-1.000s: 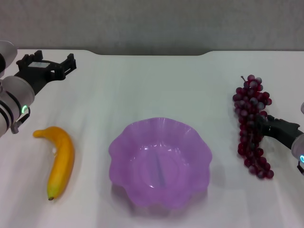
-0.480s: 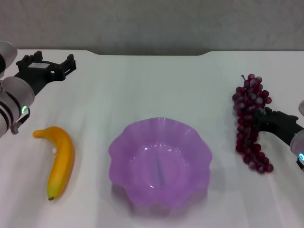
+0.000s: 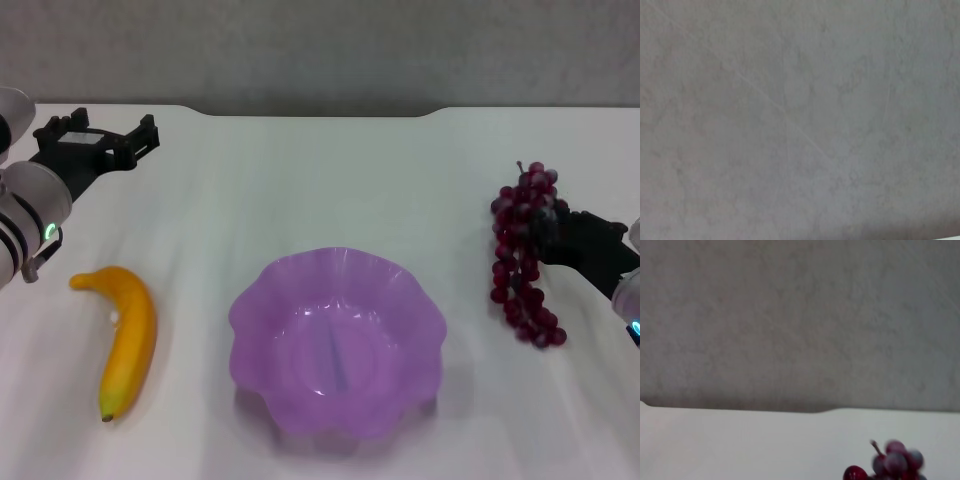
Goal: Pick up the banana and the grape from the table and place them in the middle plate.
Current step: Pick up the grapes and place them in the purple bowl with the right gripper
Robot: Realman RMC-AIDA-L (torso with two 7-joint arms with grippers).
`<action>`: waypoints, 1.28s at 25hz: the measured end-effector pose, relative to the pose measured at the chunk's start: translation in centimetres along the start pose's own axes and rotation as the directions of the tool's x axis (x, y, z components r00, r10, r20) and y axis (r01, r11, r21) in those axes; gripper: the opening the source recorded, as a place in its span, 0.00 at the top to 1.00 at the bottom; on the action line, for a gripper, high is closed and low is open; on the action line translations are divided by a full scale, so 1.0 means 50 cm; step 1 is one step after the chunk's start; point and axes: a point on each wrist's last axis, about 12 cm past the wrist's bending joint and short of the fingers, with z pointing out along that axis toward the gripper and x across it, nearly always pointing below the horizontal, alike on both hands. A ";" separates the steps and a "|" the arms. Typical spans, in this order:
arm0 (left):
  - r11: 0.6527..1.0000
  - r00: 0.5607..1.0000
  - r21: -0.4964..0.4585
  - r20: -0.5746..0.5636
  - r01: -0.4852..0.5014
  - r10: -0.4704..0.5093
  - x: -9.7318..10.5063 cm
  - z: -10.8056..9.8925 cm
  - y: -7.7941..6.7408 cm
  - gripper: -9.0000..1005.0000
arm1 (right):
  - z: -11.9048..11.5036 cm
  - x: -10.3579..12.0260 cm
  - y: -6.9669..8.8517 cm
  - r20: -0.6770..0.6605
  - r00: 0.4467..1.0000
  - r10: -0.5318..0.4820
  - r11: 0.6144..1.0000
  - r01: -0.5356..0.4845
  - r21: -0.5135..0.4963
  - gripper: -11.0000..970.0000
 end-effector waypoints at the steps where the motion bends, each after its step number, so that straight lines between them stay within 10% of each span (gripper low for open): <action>1: 1.000 1.000 0.000 0.000 0.000 0.000 0.000 0.000 0.000 0.16 | 0.000 -0.001 0.001 0.006 1.000 -0.012 1.000 0.012 -0.002 0.71; 32: 1.000 1.000 0.000 0.004 0.001 -0.001 0.000 0.000 0.002 0.16 | 0.005 -0.075 0.083 0.273 0.900 -0.340 0.930 0.366 -0.046 0.73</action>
